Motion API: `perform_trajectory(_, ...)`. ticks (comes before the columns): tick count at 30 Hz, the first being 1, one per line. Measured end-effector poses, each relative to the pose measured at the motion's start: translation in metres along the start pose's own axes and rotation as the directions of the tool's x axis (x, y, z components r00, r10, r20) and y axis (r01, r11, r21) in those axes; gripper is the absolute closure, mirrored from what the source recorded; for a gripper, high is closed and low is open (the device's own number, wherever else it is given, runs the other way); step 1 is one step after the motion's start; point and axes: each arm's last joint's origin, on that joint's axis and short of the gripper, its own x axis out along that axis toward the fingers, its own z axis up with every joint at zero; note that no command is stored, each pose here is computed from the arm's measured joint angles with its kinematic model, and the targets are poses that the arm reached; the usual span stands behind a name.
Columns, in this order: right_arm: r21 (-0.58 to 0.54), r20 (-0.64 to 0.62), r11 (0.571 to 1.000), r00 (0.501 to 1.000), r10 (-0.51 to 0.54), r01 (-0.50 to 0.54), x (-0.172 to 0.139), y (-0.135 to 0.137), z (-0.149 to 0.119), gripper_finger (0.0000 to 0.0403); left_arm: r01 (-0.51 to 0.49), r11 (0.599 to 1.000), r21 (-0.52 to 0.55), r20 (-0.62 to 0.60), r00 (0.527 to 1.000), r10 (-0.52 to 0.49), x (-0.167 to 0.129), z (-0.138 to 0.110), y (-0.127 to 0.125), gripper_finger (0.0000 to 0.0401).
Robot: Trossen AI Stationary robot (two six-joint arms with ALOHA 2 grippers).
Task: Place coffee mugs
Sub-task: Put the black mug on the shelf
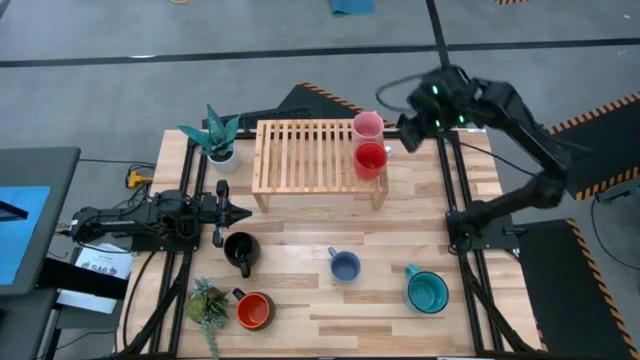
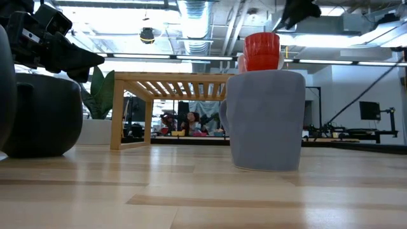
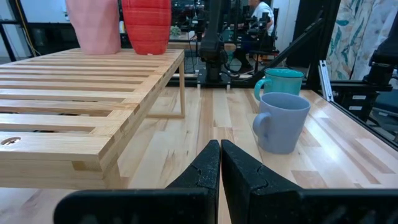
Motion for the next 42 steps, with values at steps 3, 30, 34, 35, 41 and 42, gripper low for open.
perform_trajectory(3, 0.032, 0.036, 0.999, 0.999, 0.032, -0.034, 0.006, 0.001, -0.036, 0.02, 0.0, 1.0, 0.0, 0.0, 1.0, 0.0, 0.0, 0.0, 0.0, 0.0401)
perform_trajectory(30, 0.069, 0.596, 0.826, 0.687, 0.416, -0.56, 0.019, 0.014, -0.146, 0.0201, 0.046, 0.978, -0.202, 0.208, 0.978, -0.003, -0.002, 0.02, 0.0, 0.0401)
perform_trajectory(34, 0.005, 0.613, 0.827, 0.656, 0.441, -0.562, 0.018, 0.018, -0.143, 0.0201, 0.141, 0.911, -0.387, 0.434, 0.9, 0.045, -0.01, 0.042, 0.001, 0.0401)
perform_trajectory(35, -0.008, 0.624, 0.826, 0.643, 0.445, -0.564, 0.017, 0.019, -0.142, 0.02, 0.148, 0.899, -0.413, 0.478, 0.875, 0.076, -0.012, 0.046, 0.002, 0.0401)
perform_trajectory(41, -0.024, 0.644, 0.815, 0.614, 0.455, -0.579, 0.015, 0.02, -0.14, 0.02, 0.063, 0.864, -0.5, 0.441, 0.877, 0.192, -0.018, 0.071, 0.004, 0.0393)
perform_trajectory(42, -0.024, 0.645, 0.815, 0.614, 0.455, -0.579, 0.014, 0.02, -0.14, 0.02, 0.041, 0.861, -0.506, 0.398, 0.897, 0.191, -0.018, 0.078, 0.004, 0.0386)
